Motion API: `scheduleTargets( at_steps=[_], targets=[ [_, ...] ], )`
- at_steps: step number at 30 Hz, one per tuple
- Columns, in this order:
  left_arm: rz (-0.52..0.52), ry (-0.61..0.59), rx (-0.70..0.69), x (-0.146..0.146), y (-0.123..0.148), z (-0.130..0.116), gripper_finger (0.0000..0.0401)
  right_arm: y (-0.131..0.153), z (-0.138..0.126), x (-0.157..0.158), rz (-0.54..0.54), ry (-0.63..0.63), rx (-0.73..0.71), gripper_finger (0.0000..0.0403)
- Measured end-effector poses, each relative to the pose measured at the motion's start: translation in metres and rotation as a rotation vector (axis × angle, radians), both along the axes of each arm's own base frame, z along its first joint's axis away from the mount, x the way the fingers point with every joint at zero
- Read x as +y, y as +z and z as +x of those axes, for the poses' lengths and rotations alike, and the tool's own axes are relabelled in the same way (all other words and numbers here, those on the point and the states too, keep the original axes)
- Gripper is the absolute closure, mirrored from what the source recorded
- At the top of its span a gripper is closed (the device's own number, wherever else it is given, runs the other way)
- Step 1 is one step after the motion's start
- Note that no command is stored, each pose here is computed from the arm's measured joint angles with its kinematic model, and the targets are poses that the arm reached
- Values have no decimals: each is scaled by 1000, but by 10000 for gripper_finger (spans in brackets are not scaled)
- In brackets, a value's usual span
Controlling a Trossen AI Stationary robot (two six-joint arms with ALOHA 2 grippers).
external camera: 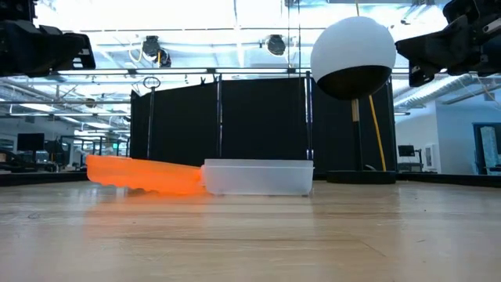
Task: Pick & place school supplies into a supply box
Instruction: Return to Home Position
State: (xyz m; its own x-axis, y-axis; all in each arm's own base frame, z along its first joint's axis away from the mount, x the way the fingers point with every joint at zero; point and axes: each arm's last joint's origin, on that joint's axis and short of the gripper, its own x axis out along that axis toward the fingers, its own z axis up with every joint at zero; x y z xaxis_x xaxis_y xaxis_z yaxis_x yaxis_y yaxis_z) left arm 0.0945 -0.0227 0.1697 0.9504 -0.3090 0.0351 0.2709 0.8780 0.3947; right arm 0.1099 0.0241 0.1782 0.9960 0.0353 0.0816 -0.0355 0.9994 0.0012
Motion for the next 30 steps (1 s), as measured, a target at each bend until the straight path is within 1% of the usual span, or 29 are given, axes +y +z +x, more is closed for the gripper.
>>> scheduleTargets(
  at_steps=[4,7,11,16,20,24,30],
  targets=[
    [-33,6,13,0,0,0,400,1,0,0,4,0,-11,403],
    [-69,48,33,1,-1,1,394,0,0,0,-1,0,-5,403],
    [-64,62,33,2,-1,1,398,5,-1,-1,11,-28,-48,403],
    [-56,58,30,2,-1,1,398,7,-1,-3,-14,-81,-70,403],
    [-61,21,23,1,0,0,398,1,0,-5,0,-160,-4,403],
    [-76,21,28,1,0,0,399,-10,0,-4,10,-154,100,403],
    [-89,31,36,1,-1,0,399,-10,0,-4,26,-151,105,403]
  ],
)
